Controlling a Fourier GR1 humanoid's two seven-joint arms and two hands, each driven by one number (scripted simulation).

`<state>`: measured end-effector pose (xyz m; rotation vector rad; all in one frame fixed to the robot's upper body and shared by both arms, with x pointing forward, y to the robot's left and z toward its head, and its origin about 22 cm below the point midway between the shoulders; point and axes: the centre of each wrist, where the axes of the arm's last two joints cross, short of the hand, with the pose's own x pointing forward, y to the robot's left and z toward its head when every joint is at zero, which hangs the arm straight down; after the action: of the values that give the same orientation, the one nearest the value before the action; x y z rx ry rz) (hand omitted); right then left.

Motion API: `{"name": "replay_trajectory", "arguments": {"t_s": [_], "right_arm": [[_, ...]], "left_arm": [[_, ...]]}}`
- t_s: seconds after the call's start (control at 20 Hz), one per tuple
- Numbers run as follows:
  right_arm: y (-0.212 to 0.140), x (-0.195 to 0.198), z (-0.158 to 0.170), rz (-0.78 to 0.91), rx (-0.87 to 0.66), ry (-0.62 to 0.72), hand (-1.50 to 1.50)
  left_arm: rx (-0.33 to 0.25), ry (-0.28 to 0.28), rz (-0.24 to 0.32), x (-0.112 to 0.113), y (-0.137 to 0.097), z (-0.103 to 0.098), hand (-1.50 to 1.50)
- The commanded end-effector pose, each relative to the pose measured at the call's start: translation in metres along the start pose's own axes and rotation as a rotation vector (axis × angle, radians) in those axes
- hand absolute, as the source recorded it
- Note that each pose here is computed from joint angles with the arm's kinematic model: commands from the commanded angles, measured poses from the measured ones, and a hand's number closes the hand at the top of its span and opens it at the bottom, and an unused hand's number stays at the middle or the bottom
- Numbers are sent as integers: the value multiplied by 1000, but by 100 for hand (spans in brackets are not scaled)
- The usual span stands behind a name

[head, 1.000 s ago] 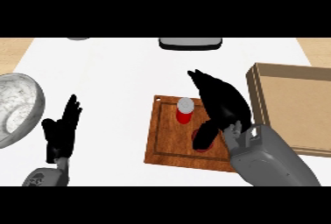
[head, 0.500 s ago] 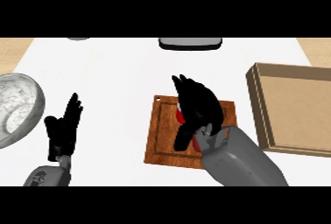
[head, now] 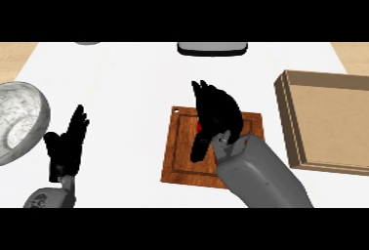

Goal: Pick the can from the cutting board and place it in the cardboard box

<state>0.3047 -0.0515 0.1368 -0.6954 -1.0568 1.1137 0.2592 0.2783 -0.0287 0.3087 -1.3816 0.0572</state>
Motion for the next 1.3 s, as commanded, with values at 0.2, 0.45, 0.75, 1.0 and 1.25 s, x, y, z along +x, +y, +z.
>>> {"name": "replay_trajectory", "arguments": {"t_s": [0.2,0.45,0.75,1.0,1.25], "right_arm": [[13,6,-23,63,9,140,-150],[8,-7,-32,98,33,145,-150],[23,3,-26,112,63,157,-150],[22,-9,-34,107,53,163,-150],[55,-15,-54,107,60,173,-150]], "left_arm": [[-21,-10,18,-2,5,7,0],[-4,1,-4,12,-12,-5,0],[-3,-6,4,0,9,3,0],[12,-4,-1,-10,-13,6,0],[-14,-9,2,2,-2,3,0]]}}
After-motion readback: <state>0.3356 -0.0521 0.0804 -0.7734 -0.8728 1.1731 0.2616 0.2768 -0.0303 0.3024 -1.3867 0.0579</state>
